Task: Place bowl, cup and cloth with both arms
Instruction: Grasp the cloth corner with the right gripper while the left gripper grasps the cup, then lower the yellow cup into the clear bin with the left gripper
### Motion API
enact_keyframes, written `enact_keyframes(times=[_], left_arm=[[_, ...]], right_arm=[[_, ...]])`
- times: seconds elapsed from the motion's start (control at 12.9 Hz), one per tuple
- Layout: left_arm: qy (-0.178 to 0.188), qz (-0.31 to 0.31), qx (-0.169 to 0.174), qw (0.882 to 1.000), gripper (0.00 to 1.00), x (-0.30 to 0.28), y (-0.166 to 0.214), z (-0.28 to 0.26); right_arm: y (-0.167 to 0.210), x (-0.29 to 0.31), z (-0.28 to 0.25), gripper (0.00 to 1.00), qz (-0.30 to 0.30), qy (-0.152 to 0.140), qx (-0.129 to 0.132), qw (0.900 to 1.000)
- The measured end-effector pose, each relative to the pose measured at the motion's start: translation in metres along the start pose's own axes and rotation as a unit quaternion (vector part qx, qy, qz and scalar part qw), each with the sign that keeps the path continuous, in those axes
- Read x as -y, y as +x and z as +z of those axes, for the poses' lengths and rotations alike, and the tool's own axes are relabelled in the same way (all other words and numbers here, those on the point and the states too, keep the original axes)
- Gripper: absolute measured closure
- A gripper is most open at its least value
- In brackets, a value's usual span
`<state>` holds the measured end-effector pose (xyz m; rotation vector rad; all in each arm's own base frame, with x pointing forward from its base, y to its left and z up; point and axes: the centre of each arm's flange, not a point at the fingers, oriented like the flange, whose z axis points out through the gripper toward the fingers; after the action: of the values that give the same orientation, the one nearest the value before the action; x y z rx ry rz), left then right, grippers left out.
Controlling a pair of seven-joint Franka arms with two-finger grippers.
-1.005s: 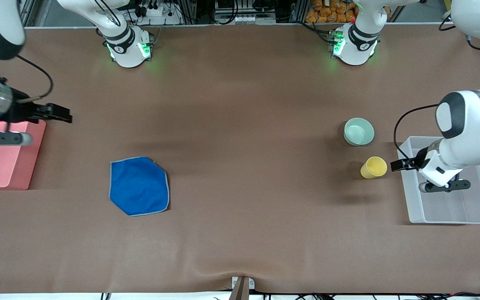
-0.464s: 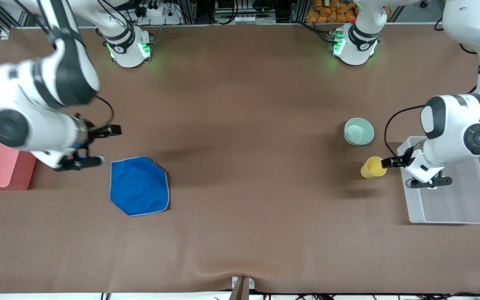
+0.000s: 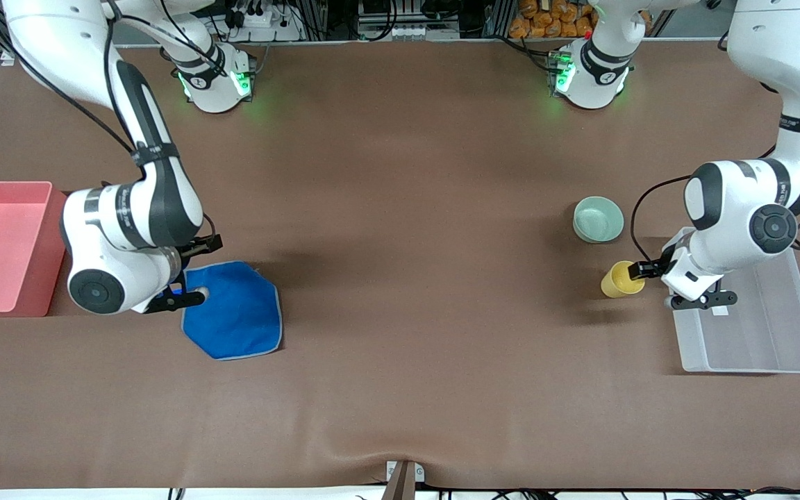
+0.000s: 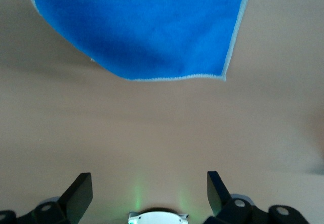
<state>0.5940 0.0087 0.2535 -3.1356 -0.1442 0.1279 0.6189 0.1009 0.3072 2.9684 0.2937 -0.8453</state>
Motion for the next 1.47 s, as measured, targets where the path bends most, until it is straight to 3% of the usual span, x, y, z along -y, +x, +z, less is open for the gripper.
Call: enact_keyframes(times=[0.08, 0.15, 0.23, 0.39, 0.54, 0.62, 0.77, 0.93, 1.24, 1.47], left_arm=[[0.0, -0.003, 0.001, 1.0, 0.44, -0.001, 0.0, 0.004], [0.0, -0.005, 0.002, 1.0, 0.44, -0.001, 0.0, 0.007], [0.0, -0.006, 0.002, 1.0, 0.52, -0.001, 0.0, 0.009], [-0.001, -0.009, -0.001, 1.0, 0.74, -0.002, 0.001, 0.008], [-0.003, -0.039, -0.009, 0.999, 0.97, -0.004, 0.004, 0.002], [-0.004, -0.054, -0.016, 0.998, 0.97, -0.007, 0.008, -0.005], [-0.007, -0.069, -0.028, 0.997, 0.97, -0.01, 0.02, -0.03], [-0.004, -0.078, -0.015, 0.997, 0.97, 0.0, 0.031, -0.075], [0.009, -0.084, -0.006, 0.996, 0.97, 0.066, 0.045, -0.188], [0.028, -0.065, -0.011, 0.997, 0.97, 0.145, 0.047, -0.208]], right_arm=[[0.003, 0.005, -0.001, 0.0, -0.011, -0.002, -0.01, 1.0], [0.006, 0.018, -0.005, 0.0, -0.027, -0.007, -0.025, 0.999], [0.009, 0.039, -0.009, 0.0, -0.044, -0.016, -0.043, 0.998], [0.014, 0.087, -0.01, 0.0, -0.077, -0.035, -0.069, 0.994], [0.027, 0.107, 0.004, 0.0, -0.117, -0.046, -0.077, 0.989], [0.038, 0.108, 0.014, 0.0, -0.157, -0.051, -0.083, 0.983], [0.055, 0.107, 0.021, 0.0, -0.252, -0.066, -0.107, 0.959], [0.062, 0.107, 0.023, 0.0, -0.291, -0.073, -0.117, 0.947], [0.081, 0.097, 0.067, 0.0, -0.302, -0.067, -0.082, 0.947], [0.084, 0.091, 0.089, 0.0, -0.299, -0.063, -0.063, 0.95]])
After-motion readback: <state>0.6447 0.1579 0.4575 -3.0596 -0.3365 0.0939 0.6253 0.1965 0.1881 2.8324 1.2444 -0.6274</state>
